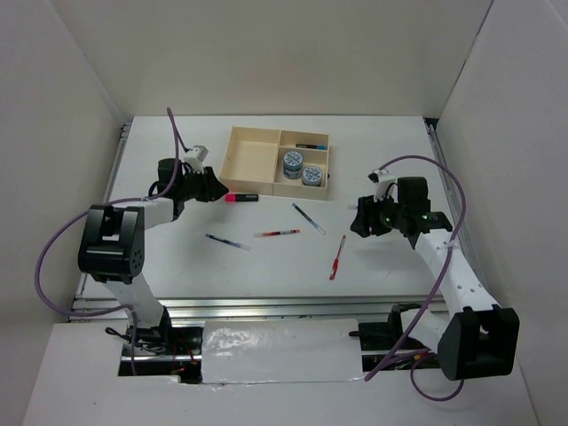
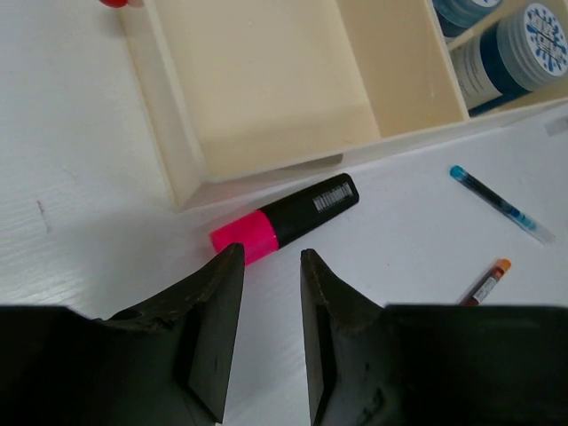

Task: Sort the stationery into containers
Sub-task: Move the pen to the center of the board.

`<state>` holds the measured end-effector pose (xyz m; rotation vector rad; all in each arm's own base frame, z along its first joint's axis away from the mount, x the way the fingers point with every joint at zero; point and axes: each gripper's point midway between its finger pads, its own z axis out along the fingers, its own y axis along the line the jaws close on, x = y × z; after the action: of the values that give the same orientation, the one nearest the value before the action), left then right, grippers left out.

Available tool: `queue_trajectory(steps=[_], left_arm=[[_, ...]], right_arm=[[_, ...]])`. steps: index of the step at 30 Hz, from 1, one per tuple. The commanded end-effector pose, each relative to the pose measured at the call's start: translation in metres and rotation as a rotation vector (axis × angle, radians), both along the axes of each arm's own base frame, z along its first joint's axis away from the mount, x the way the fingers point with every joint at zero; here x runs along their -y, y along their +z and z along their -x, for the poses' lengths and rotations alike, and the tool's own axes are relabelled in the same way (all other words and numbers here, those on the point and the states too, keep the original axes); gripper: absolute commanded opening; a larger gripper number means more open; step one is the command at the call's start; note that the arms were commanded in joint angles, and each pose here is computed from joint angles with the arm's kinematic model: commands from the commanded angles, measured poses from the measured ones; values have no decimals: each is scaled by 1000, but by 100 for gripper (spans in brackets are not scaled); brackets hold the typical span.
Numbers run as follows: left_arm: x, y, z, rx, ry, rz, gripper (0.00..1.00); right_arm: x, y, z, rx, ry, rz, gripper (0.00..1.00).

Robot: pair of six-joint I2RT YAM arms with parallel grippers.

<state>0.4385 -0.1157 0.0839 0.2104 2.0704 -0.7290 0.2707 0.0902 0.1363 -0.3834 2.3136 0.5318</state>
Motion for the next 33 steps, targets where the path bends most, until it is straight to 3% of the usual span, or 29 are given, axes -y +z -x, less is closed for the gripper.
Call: queue_trajectory(steps=[1, 9, 19, 27, 33], left_arm=[[-3, 13, -21, 68, 92, 46, 44], [7, 1, -39, -3, 119, 39, 43], [11, -33, -33, -162, 189, 31, 45], [18, -55, -14, -256, 225, 32, 44], [33, -51, 13, -273, 157, 26, 43]], right_arm=[[-3, 18, -14, 64, 3, -4, 60], [-4, 19, -16, 61, -1, -7, 60], [-3, 16, -15, 58, -2, 0, 60], [-3, 20, -16, 72, -4, 1, 60], [-2, 21, -14, 71, -2, 5, 60]])
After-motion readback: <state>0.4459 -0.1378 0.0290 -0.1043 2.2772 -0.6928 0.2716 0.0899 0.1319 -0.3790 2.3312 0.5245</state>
